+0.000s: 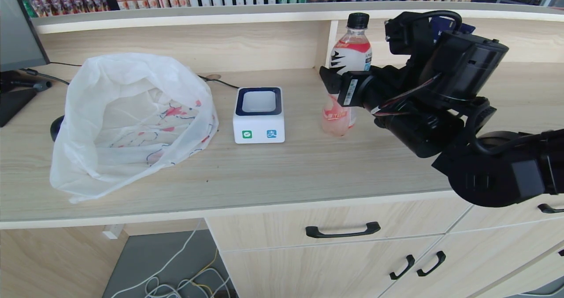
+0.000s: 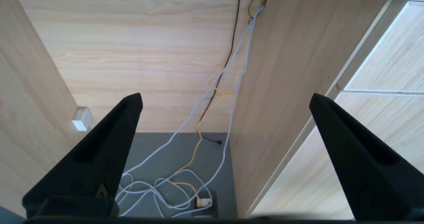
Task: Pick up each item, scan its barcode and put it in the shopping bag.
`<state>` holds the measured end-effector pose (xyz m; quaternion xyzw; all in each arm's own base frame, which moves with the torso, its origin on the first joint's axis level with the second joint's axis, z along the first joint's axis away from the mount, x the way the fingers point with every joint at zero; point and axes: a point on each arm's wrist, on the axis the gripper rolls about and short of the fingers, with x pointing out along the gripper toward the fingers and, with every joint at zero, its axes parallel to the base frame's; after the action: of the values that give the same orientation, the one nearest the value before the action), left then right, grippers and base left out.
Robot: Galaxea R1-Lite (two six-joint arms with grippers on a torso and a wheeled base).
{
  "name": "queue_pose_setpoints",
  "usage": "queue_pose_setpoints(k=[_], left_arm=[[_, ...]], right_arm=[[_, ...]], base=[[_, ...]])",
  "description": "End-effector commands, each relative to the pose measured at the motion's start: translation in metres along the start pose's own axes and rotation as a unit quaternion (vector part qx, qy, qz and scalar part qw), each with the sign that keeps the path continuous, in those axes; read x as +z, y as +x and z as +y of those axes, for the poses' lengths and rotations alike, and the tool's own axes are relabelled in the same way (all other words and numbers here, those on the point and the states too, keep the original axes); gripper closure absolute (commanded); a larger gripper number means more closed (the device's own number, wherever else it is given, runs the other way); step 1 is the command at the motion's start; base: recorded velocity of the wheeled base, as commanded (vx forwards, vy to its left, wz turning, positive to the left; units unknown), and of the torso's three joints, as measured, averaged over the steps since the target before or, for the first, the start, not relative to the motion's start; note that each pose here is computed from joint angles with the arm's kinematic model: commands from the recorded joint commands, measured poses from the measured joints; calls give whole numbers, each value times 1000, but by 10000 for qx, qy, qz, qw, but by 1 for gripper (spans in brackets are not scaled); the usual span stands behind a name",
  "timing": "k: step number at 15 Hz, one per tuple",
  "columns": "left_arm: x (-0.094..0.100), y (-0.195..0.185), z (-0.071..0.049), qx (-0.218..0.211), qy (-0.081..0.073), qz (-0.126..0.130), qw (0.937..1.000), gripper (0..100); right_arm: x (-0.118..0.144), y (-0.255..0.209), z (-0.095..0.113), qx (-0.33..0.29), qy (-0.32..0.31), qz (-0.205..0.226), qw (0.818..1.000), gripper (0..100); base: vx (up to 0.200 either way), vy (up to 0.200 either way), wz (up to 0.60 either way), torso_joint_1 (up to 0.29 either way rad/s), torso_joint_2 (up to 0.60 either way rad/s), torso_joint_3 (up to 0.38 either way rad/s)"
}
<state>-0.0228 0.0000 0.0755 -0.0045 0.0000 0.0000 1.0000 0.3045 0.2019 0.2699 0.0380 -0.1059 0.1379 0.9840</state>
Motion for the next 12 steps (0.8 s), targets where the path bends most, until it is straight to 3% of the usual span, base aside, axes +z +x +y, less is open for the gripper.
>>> queue_pose_setpoints(k=[1,12], left_arm=[[0,0,0,0,-1,0,10000,0],[0,0,0,0,-1,8,10000,0]], right_arm=[[-4,3,-2,-41,-27,41,10000,0],[-16,8,-1,-47,-45,92,9999,0]], base=[[0,0,0,0,0,0],[0,0,0,0,0,0]])
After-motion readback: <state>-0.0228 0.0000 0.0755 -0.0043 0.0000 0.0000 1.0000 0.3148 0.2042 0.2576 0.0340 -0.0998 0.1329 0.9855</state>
